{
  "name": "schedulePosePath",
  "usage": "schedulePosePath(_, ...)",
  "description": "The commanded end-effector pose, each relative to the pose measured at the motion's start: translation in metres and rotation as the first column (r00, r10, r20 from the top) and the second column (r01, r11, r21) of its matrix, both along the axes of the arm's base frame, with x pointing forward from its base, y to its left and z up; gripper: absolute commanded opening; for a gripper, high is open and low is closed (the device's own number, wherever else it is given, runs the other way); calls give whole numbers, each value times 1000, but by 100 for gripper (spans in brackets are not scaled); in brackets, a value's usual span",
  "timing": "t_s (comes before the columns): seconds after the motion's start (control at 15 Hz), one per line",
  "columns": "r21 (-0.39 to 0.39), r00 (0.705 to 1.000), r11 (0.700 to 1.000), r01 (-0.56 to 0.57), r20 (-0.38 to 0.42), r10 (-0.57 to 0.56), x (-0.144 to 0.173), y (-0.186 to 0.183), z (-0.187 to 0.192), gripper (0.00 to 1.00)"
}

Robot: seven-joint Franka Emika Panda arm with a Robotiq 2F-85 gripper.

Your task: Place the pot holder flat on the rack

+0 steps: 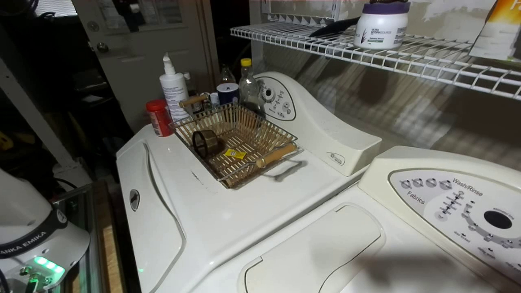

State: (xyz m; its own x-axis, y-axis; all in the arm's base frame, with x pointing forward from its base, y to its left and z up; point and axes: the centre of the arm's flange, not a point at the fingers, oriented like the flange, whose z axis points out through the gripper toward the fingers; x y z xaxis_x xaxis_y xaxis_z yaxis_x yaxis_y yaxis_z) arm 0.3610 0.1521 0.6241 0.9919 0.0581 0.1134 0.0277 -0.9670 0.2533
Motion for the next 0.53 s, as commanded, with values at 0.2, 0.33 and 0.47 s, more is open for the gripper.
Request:
schedulePosePath(0.2, 44, 989, 997, -65, 138, 59, 89, -7, 65, 100)
schedulePosePath(0.33, 74, 986, 995, -73, 155, 61, 111, -11, 73, 100)
schedulePosePath(0.47, 85, 986, 994, -70, 158, 56, 129, -14, 77, 100)
